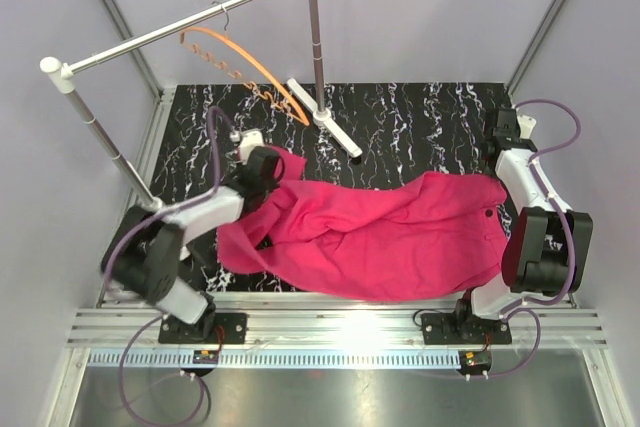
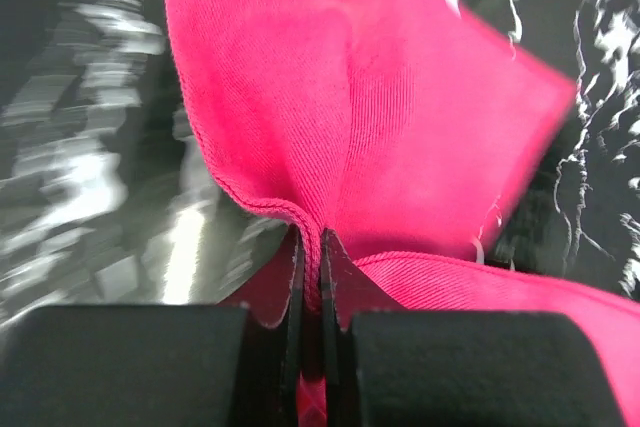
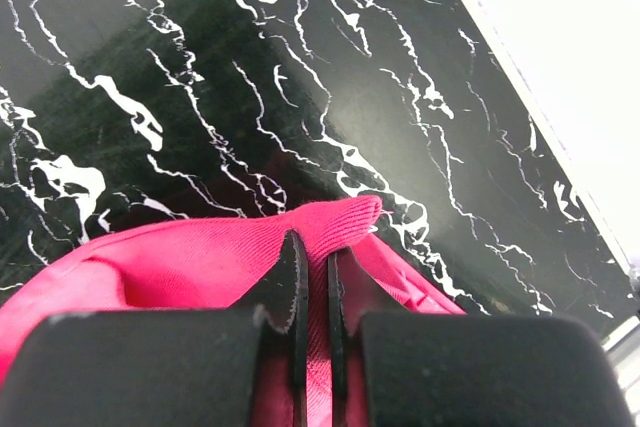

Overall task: Place the trousers on the hanger
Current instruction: Fold the trousers

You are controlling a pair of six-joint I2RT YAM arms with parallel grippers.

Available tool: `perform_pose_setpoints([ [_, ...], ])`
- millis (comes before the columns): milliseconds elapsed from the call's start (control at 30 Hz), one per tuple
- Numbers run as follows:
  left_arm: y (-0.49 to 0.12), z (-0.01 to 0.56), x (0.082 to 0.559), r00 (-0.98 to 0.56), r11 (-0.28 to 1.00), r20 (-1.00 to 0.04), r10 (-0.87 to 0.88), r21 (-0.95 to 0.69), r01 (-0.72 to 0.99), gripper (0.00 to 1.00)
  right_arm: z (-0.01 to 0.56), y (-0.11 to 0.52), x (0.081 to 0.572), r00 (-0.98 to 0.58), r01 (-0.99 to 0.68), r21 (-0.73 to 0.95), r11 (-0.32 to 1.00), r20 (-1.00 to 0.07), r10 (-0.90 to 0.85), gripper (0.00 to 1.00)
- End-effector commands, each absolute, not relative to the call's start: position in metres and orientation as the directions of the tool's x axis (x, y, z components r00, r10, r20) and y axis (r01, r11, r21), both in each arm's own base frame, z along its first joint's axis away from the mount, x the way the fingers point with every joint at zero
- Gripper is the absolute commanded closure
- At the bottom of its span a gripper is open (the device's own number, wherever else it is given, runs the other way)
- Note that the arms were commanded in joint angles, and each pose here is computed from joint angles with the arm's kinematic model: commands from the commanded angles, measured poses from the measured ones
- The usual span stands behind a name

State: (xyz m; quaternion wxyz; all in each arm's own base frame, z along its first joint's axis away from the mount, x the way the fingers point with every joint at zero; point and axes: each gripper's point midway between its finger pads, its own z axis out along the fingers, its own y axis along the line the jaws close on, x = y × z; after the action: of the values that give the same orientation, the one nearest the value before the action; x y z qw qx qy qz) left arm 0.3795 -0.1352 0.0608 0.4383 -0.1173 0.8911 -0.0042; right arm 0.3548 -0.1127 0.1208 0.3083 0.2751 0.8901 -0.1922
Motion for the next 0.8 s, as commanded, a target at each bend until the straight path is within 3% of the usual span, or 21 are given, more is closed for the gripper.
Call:
perform_pose_setpoints([
  [0, -0.096, 0.146, 0.368, -0.387, 0.945, -0.886, -0.257, -0.147, -0.291, 1.0, 0.158, -0.129, 0.357, -0.587, 0.664, -0.172, 0.727, -0.723, 0.365, 1.0],
  [467, -0.019, 0.244, 0.243, -0.297, 0.918, -0.908, -0.296, -0.184, -0.352, 1.0, 0.241, -0.155, 0.319, -0.455, 0.763, -0.172, 0.624, -0.828, 0.328, 1.0],
  [633, -0.015, 0.274, 0.231, -0.327, 0.93, -0.905, -0.271, -0.158, -0.332, 1.0, 0.264, -0.168, 0.309, -0.424, 0.787, -0.173, 0.592, -0.849, 0.314, 1.0],
  [767, -0.038, 0.261, 0.253, -0.426, 0.955, -0.878, -0.219, -0.104, -0.278, 1.0, 0.268, -0.179, 0.321, -0.409, 0.792, -0.153, 0.591, -0.852, 0.327, 1.0],
])
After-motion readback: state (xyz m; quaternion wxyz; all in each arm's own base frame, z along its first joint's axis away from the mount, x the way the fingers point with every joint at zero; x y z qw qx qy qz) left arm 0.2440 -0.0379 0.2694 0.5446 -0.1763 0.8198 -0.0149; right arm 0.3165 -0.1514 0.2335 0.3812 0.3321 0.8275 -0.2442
